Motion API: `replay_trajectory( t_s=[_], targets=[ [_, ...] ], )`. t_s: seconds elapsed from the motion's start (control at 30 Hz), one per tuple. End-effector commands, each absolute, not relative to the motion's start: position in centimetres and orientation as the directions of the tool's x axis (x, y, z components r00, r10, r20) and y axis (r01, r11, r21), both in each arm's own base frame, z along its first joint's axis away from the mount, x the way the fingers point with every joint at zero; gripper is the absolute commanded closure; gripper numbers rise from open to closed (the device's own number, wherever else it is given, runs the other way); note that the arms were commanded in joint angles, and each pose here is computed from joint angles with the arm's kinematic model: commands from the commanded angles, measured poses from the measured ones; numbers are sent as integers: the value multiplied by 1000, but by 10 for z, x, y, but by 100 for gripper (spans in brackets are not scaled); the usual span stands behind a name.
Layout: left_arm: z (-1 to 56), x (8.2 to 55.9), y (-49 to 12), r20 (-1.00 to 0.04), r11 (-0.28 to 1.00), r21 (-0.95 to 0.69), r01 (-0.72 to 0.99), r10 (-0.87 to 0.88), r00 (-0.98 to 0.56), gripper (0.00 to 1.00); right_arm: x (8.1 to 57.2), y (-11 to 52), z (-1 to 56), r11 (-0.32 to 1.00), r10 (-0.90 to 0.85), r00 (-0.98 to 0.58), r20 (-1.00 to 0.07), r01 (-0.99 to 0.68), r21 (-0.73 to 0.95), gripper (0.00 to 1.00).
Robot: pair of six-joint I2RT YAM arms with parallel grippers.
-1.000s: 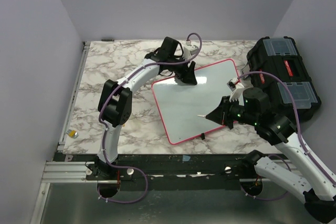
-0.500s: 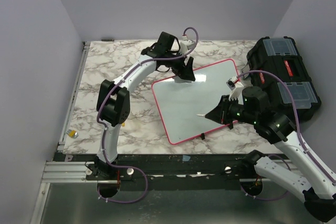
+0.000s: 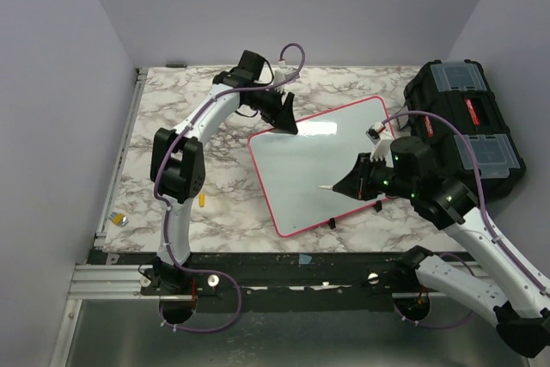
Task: Write a sentence on the whiteboard
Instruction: Move the whiteboard to the center of the board, then hold the whiteboard on the whiteboard stand.
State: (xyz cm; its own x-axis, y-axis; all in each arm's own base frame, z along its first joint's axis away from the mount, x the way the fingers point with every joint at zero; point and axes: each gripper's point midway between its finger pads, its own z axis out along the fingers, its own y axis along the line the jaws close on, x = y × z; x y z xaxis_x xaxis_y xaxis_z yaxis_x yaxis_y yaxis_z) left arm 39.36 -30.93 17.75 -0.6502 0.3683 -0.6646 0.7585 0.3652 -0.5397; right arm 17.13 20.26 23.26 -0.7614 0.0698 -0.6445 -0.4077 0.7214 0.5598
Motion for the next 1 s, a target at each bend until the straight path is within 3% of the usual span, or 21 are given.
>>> replay_trajectory(
  t_s=[0.0, 0.7, 0.83, 0.97],
  targets=[
    [195, 371, -307, -681, 254, -569, 783, 389, -621, 44, 172, 208, 246, 693, 88, -756, -649, -421, 585, 99],
    [209, 363, -308, -644, 216, -641, 737, 371, -669, 84, 175, 215, 241, 689, 88, -779, -621, -403, 603, 99],
    [213, 363, -307, -648, 223, -639, 736, 360, -672, 98, 177, 216, 241, 684, 87, -778, -623, -408, 605, 99],
    [219, 362, -307, -672, 244, -619, 747, 327, -664, 100, 175, 228, 253, 626, 106, -780, -617, -430, 650, 99]
  ],
)
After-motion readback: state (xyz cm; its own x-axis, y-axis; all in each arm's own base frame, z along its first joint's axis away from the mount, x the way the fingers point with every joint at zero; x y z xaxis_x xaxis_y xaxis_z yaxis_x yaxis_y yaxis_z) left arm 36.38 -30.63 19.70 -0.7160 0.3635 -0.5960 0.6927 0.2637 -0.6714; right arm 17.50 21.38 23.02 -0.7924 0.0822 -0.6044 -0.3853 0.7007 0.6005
